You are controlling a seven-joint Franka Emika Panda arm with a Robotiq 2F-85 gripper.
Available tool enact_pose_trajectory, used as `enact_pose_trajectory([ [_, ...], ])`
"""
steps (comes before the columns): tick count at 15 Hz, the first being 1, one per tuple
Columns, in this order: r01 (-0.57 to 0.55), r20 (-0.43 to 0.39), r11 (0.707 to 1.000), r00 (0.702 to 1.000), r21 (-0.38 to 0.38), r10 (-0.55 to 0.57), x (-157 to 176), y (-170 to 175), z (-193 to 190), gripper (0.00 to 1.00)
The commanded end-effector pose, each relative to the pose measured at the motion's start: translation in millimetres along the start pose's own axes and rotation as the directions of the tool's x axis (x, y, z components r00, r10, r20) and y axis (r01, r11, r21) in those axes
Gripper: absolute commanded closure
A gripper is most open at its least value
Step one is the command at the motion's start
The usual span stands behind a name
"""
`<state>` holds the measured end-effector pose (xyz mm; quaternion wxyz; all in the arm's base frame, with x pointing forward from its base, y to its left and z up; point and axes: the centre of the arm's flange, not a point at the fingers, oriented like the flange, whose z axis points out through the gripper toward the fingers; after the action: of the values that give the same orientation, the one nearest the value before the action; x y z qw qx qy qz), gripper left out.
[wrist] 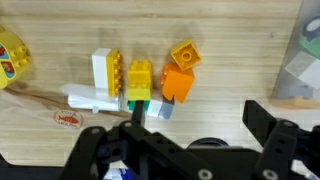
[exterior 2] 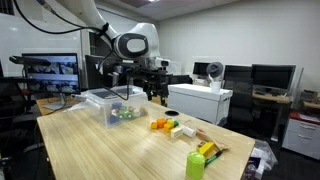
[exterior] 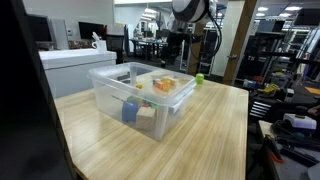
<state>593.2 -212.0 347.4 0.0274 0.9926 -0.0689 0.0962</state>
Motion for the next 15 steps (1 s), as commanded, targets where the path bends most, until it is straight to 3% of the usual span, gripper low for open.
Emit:
enact_pose_trajectory([
  [1, -0.01, 0.045, 1.0, 0.999, -0.025, 0.012, 2.4, -1.8, 40.8, 0.0],
  [9, 0.04, 0.107, 0.998, 0.994, -0.044, -0.035, 5.3, -11.1, 106.9, 0.0],
  [15, 0.173, 0.108, 0.984, 0.98, -0.036, -0.168, 20.2, -14.9, 129.1, 0.0],
])
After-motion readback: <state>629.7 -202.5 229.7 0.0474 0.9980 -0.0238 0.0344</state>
